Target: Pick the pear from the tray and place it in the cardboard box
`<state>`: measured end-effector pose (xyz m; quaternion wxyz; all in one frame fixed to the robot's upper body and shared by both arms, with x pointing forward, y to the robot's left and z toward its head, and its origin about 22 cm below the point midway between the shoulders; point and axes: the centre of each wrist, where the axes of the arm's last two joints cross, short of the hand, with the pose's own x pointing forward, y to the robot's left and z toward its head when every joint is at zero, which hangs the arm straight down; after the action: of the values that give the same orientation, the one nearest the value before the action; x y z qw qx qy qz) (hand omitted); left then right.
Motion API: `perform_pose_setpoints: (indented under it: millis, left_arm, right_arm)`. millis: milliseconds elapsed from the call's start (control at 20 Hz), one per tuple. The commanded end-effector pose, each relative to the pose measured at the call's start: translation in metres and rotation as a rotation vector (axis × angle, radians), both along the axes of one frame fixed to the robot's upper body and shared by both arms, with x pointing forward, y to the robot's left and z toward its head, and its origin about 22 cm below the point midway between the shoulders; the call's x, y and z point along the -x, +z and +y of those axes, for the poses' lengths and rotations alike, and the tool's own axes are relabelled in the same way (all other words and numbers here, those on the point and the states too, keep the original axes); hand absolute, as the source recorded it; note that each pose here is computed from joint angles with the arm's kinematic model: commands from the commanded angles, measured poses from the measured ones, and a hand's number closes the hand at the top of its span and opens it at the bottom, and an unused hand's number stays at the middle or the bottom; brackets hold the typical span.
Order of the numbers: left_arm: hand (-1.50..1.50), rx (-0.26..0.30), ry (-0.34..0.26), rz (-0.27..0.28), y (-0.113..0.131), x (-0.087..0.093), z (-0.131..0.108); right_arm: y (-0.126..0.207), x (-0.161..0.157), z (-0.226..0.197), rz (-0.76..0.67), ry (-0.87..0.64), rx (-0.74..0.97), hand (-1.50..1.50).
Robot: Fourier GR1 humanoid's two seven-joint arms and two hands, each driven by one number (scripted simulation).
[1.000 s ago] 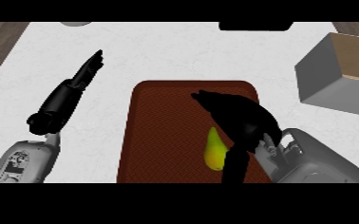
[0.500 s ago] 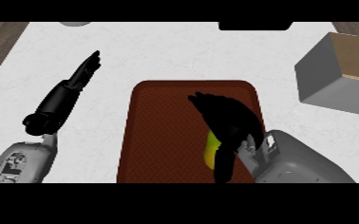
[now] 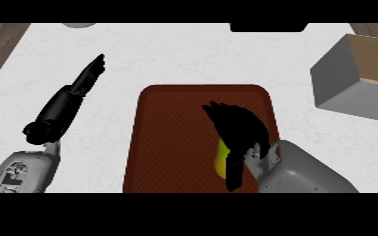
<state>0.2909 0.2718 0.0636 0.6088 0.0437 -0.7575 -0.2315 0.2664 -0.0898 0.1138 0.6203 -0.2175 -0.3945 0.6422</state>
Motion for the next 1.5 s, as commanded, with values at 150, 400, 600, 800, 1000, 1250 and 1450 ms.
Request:
perform_pose_setpoints:
  millis: [150, 400, 600, 800, 1000, 1250, 1450]
  left_arm:
    - [0.0, 0.005, 0.021, -0.011, -0.007, 0.015, -0.001]
    - [0.0, 0.013, -0.002, 0.01, -0.009, -0.001, -0.014]
    - [0.0, -0.001, 0.006, 0.005, -0.011, 0.01, -0.003]
    - [0.0, -0.003, -0.005, 0.018, -0.009, 0.011, -0.001]
    - [0.0, 0.007, 0.012, -0.003, -0.011, 0.004, 0.011]
    - [0.0, 0.011, -0.008, 0.003, -0.002, 0.002, -0.011]
    - [0.0, 0.015, -0.006, 0.0, 0.01, 0.004, -0.004]
  right_arm:
    - [-0.037, 0.003, -0.004, 0.053, -0.03, 0.039, -1.5]
    - [-0.028, -0.006, 0.018, 0.047, -0.049, 0.087, -1.5]
    - [-0.039, 0.005, -0.006, 0.05, -0.055, 0.13, -1.5]
    - [-0.043, -0.007, -0.002, 0.077, -0.07, 0.12, -1.5]
    - [-0.067, 0.012, -0.029, 0.095, -0.058, 0.096, -1.5]
    - [-0.08, 0.012, 0.011, 0.006, 0.083, 0.037, 1.5]
    - [-0.071, 0.001, 0.005, -0.115, 0.085, 0.049, 1.5]
